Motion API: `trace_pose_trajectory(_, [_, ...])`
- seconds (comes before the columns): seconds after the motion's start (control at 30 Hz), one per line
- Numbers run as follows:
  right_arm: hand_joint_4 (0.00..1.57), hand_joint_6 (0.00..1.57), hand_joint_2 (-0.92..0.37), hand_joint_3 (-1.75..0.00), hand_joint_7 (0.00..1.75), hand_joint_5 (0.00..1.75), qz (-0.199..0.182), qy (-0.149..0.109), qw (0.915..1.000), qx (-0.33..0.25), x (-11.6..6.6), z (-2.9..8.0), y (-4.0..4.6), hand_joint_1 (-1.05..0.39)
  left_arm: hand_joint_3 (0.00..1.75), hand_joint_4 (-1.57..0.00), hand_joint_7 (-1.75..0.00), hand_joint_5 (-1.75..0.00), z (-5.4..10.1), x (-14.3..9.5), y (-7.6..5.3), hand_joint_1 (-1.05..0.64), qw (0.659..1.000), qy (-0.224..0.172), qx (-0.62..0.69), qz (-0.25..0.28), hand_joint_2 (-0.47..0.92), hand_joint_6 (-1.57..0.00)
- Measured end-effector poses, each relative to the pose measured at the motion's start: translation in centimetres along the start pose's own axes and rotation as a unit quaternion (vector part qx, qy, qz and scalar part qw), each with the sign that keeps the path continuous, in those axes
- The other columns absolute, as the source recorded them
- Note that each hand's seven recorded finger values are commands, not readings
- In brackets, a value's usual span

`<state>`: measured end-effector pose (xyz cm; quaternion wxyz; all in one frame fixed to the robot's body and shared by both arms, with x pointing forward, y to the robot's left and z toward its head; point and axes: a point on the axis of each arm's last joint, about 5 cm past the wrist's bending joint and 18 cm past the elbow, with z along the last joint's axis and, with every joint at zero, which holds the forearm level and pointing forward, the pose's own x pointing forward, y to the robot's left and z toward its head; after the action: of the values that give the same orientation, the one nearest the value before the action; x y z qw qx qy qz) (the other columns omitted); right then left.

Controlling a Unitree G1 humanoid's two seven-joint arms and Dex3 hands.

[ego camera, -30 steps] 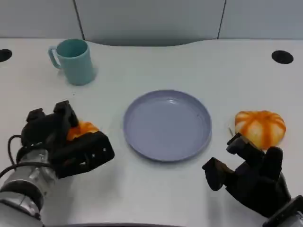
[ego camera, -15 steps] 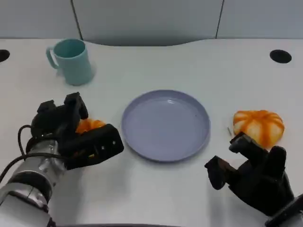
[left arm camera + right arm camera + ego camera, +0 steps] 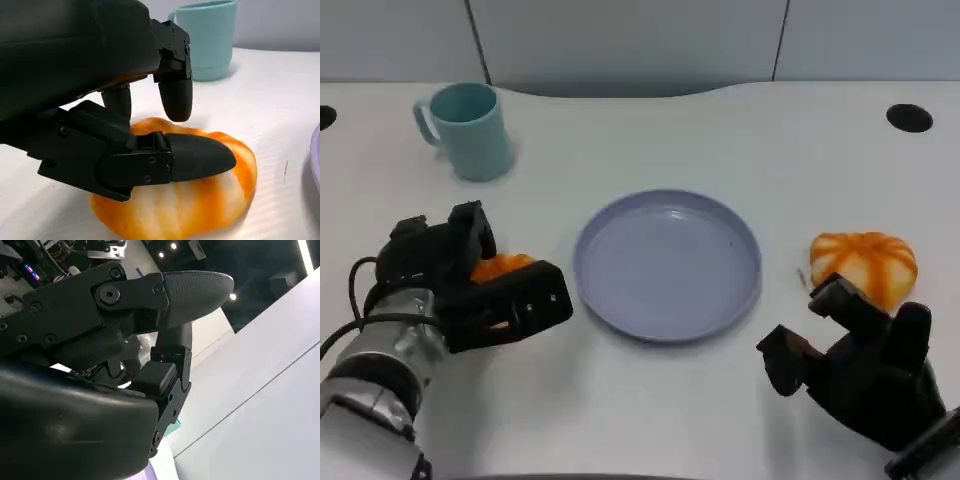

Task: Grasp the bread from the table and place it into the plate.

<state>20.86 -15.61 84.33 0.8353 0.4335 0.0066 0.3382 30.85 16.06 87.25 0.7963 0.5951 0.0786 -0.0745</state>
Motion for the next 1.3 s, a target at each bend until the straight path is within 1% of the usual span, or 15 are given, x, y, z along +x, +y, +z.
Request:
trace_pose_trajectory(0.1, [0.90,0.84,-0.92,-0.32,0.83,1.41,0.000,0.000,1.0000,0.002,0.13,-0.02,-0.08,-0.76,0.23,0.00,-1.75,-1.75,0.16,0.11,0.22,-1.05,1.000,-0.008,0.010,0.006,0.90,0.00])
trace_pose_trajectory(0.2, [0.87,0.81,-0.92,-0.33,0.88,1.45,-0.002,0.001,1.0000,0.000,0.37,0.04,-0.08,-0.76,0.27,0.00,-1.75,-1.75,0.29,0.16,0.33,-1.05,0.999,-0.024,0.021,0.024,0.92,0.00])
trace_pose_trajectory(0.27, [0.85,0.79,-0.92,-0.35,0.89,1.46,-0.004,0.000,1.0000,-0.002,0.50,0.05,-0.04,-0.76,0.29,0.00,-1.75,-1.75,0.31,0.20,0.45,-1.05,0.999,-0.029,0.028,0.024,0.92,0.00])
trace_pose_trajectory(0.3, [0.86,0.80,-0.92,-0.35,0.90,1.46,-0.003,-0.001,1.0000,-0.002,0.54,0.01,-0.01,-0.75,0.32,0.00,-1.75,-1.75,0.32,0.22,0.50,-1.05,0.999,-0.030,0.031,0.024,0.92,0.00])
trace_pose_trajectory(0.37, [0.88,0.83,-0.92,-0.34,0.87,1.41,-0.002,-0.002,1.0000,-0.001,0.68,-0.08,0.11,-0.75,0.39,0.00,-1.75,-1.75,0.33,0.26,0.56,-1.05,0.999,-0.028,0.041,0.023,0.92,0.00])
trace_pose_trajectory(0.47, [0.89,0.84,-0.92,-0.33,0.85,1.39,0.000,-0.004,1.0000,0.001,0.84,-0.21,0.23,-0.75,0.46,0.00,-1.75,-1.75,0.34,0.29,0.61,-1.05,0.998,-0.025,0.050,0.023,0.92,0.00])
trace_pose_trajectory(0.53, [0.88,0.82,-0.92,-0.35,0.89,1.40,0.000,-0.004,1.0000,0.001,0.86,-0.24,0.24,-0.76,0.53,0.00,-1.75,-1.75,0.31,0.30,0.61,-1.05,0.998,-0.022,0.056,0.022,0.92,0.00])
trace_pose_trajectory(0.77, [0.87,0.81,-0.92,-0.36,0.91,1.41,0.005,-0.012,0.9999,-0.009,0.95,-0.34,0.32,-0.76,0.56,0.00,-1.75,-1.75,0.30,0.27,0.47,-1.05,0.997,-0.014,0.074,0.019,0.92,0.00])
trace_pose_trajectory(1.0, [0.87,0.80,-0.92,-0.36,0.92,1.41,0.005,-0.012,0.9999,-0.009,0.95,-0.37,0.31,-0.76,0.57,0.00,-1.75,-1.75,0.30,0.27,0.46,-1.05,0.997,-0.014,0.075,0.019,0.92,0.00])
trace_pose_trajectory(1.03, [0.88,0.81,-0.92,-0.36,0.96,1.44,0.005,-0.012,0.9999,-0.009,0.95,-0.37,0.31,-0.77,0.63,0.00,-1.75,-1.75,0.31,0.27,0.46,-1.05,0.997,-0.014,0.075,0.019,0.92,0.00])
trace_pose_trajectory(1.17, [0.88,0.80,-0.92,-0.37,1.00,1.46,-0.009,-0.006,0.9998,-0.015,0.80,-0.49,0.46,-0.77,0.68,0.00,-1.75,-1.75,0.75,0.25,0.20,-1.05,0.996,-0.023,0.081,0.016,0.92,0.00])
trace_pose_trajectory(1.3, [0.88,0.80,-0.92,-0.35,1.01,1.47,-0.009,-0.001,0.9998,-0.016,0.82,-0.53,0.48,-0.77,0.69,0.00,-1.75,-1.75,0.92,0.25,0.12,-1.05,0.996,-0.028,0.085,0.022,0.92,0.00])
